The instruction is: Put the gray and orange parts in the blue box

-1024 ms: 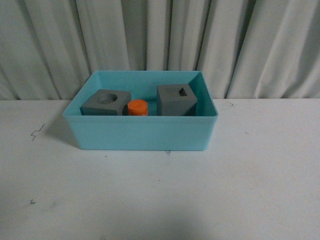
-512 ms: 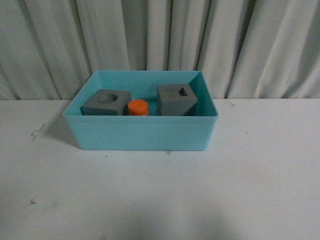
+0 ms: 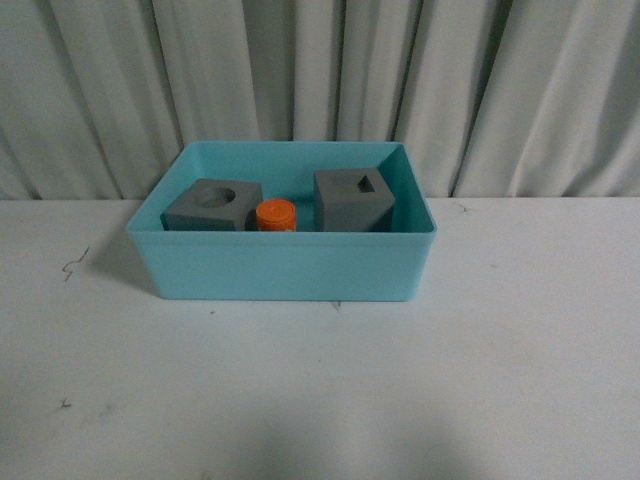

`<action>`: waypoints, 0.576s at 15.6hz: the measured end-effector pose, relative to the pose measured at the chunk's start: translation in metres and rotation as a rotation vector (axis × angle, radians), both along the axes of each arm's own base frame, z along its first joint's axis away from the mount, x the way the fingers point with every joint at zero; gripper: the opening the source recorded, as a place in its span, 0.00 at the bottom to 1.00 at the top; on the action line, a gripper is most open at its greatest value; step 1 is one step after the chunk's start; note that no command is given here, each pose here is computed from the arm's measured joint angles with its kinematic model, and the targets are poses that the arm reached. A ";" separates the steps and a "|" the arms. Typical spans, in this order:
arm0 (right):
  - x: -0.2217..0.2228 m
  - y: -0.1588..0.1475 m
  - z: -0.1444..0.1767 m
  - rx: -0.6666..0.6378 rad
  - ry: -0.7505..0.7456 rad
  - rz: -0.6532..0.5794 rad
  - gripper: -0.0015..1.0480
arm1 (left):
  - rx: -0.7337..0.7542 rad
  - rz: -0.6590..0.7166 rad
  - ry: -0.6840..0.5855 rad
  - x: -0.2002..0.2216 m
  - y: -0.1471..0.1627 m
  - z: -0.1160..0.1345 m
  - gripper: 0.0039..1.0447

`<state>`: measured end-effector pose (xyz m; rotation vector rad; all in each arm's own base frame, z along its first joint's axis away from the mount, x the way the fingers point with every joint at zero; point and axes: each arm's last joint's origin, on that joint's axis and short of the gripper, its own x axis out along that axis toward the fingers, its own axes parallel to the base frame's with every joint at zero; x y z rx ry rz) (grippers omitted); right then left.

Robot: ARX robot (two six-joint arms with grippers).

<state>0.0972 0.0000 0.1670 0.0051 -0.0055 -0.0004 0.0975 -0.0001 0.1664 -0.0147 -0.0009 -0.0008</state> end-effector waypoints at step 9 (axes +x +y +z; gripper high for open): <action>0.000 0.000 0.000 0.000 0.000 0.000 0.94 | 0.000 0.000 0.000 0.000 0.000 0.000 0.94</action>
